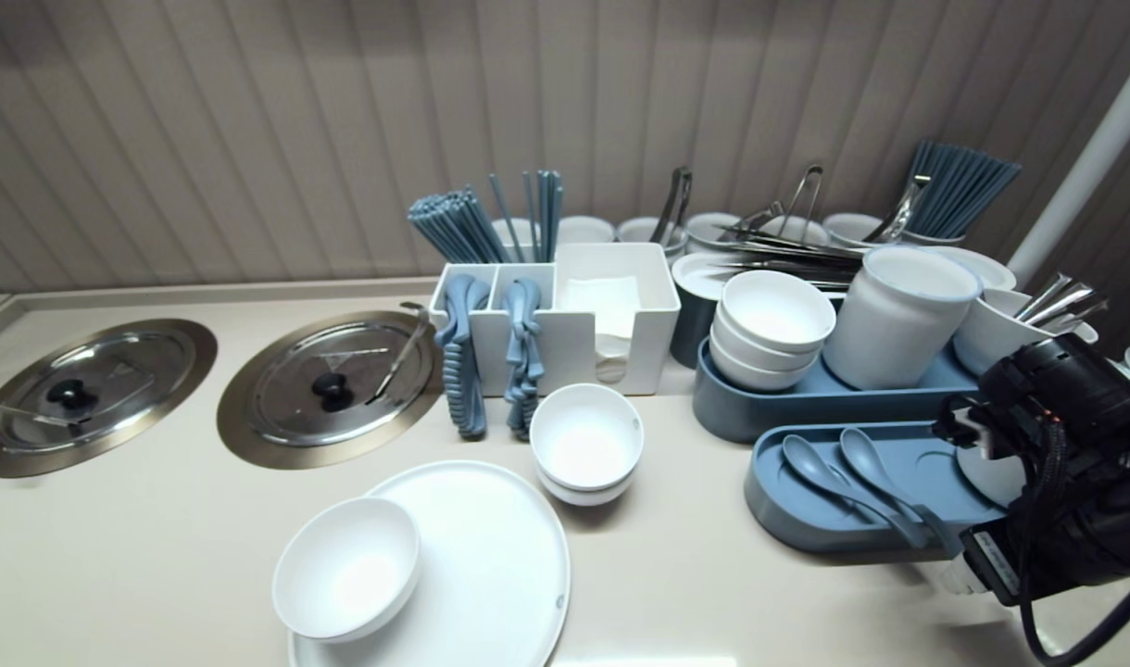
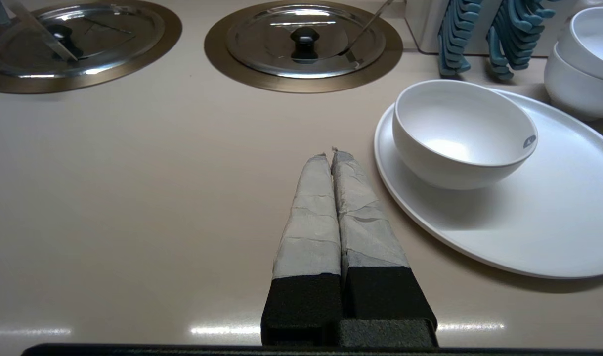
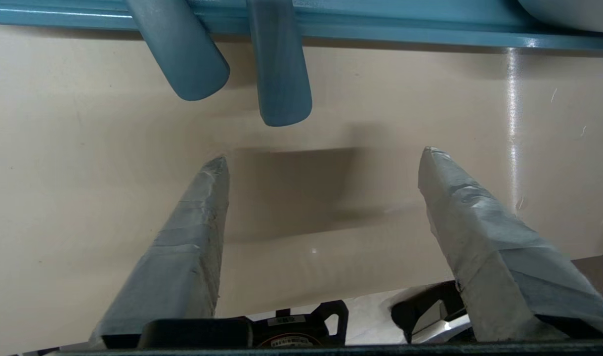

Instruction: Pick the spoon and place it in the bowl

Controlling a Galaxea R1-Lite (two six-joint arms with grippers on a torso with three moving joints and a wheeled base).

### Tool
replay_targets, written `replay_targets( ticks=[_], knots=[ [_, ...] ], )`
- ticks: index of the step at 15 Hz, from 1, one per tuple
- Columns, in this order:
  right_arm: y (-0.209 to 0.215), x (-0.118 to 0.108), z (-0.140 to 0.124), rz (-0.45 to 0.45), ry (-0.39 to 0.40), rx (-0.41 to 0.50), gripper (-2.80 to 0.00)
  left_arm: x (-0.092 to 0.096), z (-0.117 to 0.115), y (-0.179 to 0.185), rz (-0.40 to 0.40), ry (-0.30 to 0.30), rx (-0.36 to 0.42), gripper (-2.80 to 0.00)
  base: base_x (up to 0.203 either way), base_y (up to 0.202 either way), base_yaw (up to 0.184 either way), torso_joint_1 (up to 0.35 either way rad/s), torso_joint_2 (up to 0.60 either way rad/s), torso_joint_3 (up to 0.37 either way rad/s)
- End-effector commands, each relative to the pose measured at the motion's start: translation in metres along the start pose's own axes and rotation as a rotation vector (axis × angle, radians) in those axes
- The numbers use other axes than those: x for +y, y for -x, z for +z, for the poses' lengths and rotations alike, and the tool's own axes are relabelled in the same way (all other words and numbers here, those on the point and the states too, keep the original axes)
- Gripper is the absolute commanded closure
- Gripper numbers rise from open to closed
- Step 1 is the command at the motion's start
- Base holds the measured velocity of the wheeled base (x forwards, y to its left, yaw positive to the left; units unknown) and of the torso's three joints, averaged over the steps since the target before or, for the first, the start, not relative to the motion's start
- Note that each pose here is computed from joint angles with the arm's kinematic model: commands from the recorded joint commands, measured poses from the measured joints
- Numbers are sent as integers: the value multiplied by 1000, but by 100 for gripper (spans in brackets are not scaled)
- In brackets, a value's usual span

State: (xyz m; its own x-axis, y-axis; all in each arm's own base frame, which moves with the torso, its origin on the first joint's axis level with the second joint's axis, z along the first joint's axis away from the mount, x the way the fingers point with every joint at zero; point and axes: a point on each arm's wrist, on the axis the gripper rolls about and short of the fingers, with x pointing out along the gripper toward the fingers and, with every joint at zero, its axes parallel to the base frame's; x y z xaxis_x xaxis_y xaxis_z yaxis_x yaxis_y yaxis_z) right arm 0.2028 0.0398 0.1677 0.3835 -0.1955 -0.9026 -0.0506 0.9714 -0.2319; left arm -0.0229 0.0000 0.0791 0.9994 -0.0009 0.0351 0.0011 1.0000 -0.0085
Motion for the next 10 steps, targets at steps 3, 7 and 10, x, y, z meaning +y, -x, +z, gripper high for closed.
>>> replay_targets(
  ticks=[3, 7, 10],
  knots=[
    [-6, -1, 2, -6, -8, 19, -280, 0, -2, -1, 0, 1, 6, 0, 0, 0, 0, 0, 0, 0],
    [-17, -3, 10, -13, -32, 20, -280, 0, -2, -1, 1, 1, 6, 0, 0, 0, 0, 0, 0, 0],
    [-22, -5, 12, -18, -48, 14, -280, 0, -2, -1, 1, 1, 8, 0, 0, 0, 0, 0, 0, 0]
  ],
)
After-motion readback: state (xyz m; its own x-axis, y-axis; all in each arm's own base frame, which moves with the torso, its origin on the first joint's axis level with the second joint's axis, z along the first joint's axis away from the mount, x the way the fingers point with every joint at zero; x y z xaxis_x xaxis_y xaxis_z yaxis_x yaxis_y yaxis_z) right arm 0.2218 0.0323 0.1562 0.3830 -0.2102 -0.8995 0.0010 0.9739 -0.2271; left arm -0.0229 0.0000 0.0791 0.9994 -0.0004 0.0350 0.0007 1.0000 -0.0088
